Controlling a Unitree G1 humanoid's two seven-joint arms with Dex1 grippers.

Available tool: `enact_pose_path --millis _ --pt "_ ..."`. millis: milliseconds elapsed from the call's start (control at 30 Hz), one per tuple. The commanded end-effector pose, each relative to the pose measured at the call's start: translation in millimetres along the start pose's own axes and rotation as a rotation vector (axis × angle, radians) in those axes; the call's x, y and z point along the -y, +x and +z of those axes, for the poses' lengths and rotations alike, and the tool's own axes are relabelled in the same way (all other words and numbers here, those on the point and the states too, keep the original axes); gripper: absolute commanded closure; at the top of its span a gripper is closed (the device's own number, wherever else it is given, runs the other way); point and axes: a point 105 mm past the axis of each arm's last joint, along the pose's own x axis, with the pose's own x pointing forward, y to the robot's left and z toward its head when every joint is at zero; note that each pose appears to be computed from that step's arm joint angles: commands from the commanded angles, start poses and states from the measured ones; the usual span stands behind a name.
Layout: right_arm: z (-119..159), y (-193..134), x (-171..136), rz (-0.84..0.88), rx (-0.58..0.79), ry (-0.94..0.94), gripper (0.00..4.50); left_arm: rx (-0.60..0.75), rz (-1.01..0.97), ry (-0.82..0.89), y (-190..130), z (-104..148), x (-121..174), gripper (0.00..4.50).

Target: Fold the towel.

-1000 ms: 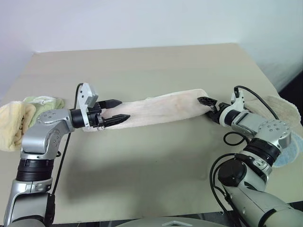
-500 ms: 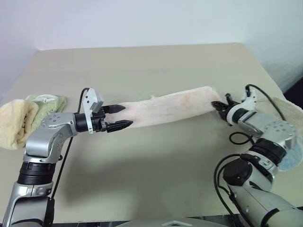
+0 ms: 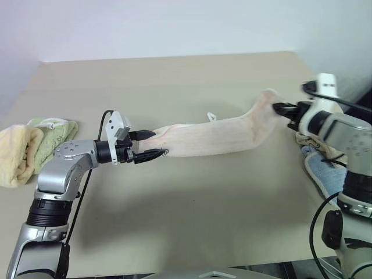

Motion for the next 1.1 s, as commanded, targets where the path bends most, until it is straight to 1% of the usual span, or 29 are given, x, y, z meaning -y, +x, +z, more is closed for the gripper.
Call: enact_pose_path --millis 33,133,200,267,333,467,500,533,567,633,667,733,767,800,833,900,1000,1100 --pt "-18.0 20.4 -52.8 0.193 -0.055 -0.244 4.47 0.030 0.010 0.035 0.2 7.8 1.5 0.46" --pt "-39.3 34.9 -72.9 0.259 -0.101 -0.315 4.47 0.040 0.016 0.026 0.9 6.5 5.5 0.46" --pt "-55.8 41.6 -79.4 0.281 -0.135 -0.373 4.47 0.048 0.032 0.018 -0.5 5.5 8.2 0.46" --pt "-60.9 42.9 -80.6 0.291 -0.139 -0.366 4.47 0.056 0.052 0.010 -3.1 5.1 9.0 0.46" --pt "-60.4 42.1 -79.4 0.292 -0.133 -0.354 4.47 0.061 0.066 0.001 -4.9 4.9 9.6 0.46" --pt "-57.0 31.0 -78.4 0.337 -0.120 -0.306 3.52 0.066 0.083 -0.018 -7.2 1.9 13.8 0.46" --pt "-55.1 27.5 -78.7 0.350 -0.114 -0.294 3.19 0.067 0.088 -0.024 -7.6 1.2 14.5 0.46" --pt "-51.9 23.4 -78.5 0.359 -0.103 -0.287 2.77 0.071 0.093 -0.032 -8.0 0.7 14.9 0.46" --pt "-47.6 19.0 -78.6 0.367 -0.087 -0.282 2.50 0.076 0.099 -0.040 -8.3 0.4 15.3 0.46" --pt "-29.3 8.0 -77.8 0.379 -0.005 -0.248 1.88 0.094 0.117 -0.066 -9.1 0.9 16.6 0.46" --pt "-20.9 3.4 -76.8 0.381 0.038 -0.229 1.50 0.102 0.127 -0.077 -9.9 1.1 17.2 0.46" --pt "-10.7 -2.2 -73.3 0.376 0.091 -0.202 0.89 0.126 0.146 -0.102 -11.6 3.1 17.8 0.46" --pt "-4.8 -4.2 -68.5 0.361 0.117 -0.187 0.89 0.155 0.169 -0.131 -13.5 5.8 16.8 0.46" --pt "0.7 -1.4 -57.1 0.304 0.138 -0.170 0.89 0.186 0.203 -0.158 -15.9 8.5 14.8 0.46" --pt "1.9 4.9 -41.8 0.227 0.138 -0.149 1.00 0.225 0.242 -0.192 -18.4 11.8 12.5 0.46" --pt "-6.1 16.4 -23.0 0.123 0.097 -0.155 1.54 0.273 0.305 -0.242 -21.7 15.1 8.4 0.46" --pt "-29.5 37.6 -29.2 0.156 0.051 -0.203 2.50 0.265 0.406 -0.281 -24.6 10.5 1.1 0.46" --pt "-55.2 56.3 -31.0 0.165 -0.001 -0.218 3.59 0.235 0.475 -0.301 -26.1 4.5 -1.8 0.46"
